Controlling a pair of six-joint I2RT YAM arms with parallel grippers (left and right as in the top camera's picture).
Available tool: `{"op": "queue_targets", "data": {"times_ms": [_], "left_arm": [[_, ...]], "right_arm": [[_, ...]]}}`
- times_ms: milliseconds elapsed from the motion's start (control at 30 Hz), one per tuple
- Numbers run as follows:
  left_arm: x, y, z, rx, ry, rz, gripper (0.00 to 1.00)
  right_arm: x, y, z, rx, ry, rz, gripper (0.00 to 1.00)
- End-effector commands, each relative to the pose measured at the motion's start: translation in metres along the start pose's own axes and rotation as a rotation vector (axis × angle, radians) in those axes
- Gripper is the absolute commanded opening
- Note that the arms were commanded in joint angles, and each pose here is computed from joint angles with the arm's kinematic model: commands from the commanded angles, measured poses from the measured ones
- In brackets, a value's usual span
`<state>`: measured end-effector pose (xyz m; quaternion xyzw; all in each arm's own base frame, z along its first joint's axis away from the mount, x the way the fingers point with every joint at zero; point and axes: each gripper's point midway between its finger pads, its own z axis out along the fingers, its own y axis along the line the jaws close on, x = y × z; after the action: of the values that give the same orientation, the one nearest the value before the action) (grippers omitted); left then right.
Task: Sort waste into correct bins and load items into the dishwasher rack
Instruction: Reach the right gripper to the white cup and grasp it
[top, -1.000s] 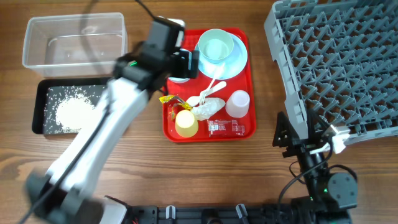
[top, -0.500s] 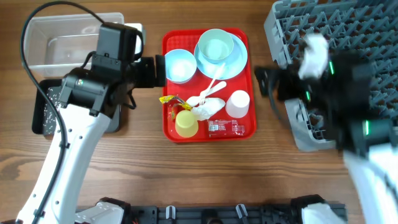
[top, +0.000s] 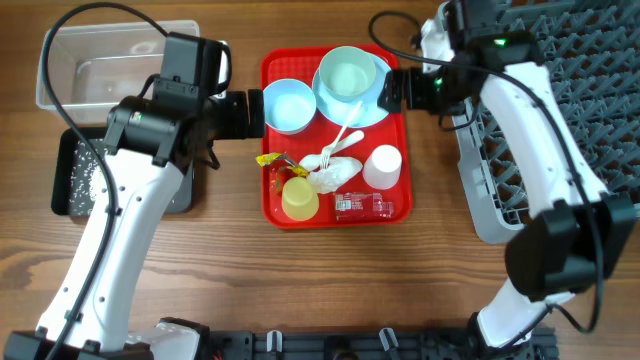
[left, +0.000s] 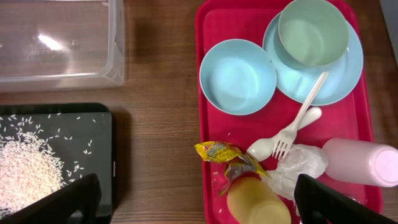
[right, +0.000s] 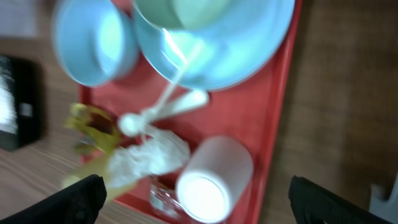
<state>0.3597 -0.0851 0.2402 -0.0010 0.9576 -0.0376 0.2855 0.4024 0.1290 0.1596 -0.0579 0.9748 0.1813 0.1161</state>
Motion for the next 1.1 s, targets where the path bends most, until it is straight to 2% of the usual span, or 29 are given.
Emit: {"op": "queue_targets", "data": {"times_ms": [0,200,300,567,867,1067], "left_arm": [[0.002,0.000,0.011,0.001,0.029,-0.016,1.00],[0.004,0.000,0.019,-0.004,0.050,-0.016,1.00],[0.005,0.000,0.021,-0.006,0.054,-0.015,1.00],[0.002,0.013,0.021,-0.025,0.051,-0.071,1.00],[0.001,0.016,0.022,-0.030,0.051,-0.086,1.00],[0.002,0.017,0.022,-0.030,0.052,-0.086,1.00]], "right_arm": [[0.008,-0.014,0.013,0.193,0.047,-0.059,0.99],[0.028,0.007,0.041,0.239,0.100,-0.119,0.99],[0.042,0.007,0.056,0.316,0.112,-0.080,1.00],[0.071,-0.010,0.081,0.350,0.173,-0.006,1.00],[0.072,-0.007,0.089,0.322,0.163,0.011,0.98],[0.079,-0.012,0.096,0.324,0.172,0.012,0.93]]}}
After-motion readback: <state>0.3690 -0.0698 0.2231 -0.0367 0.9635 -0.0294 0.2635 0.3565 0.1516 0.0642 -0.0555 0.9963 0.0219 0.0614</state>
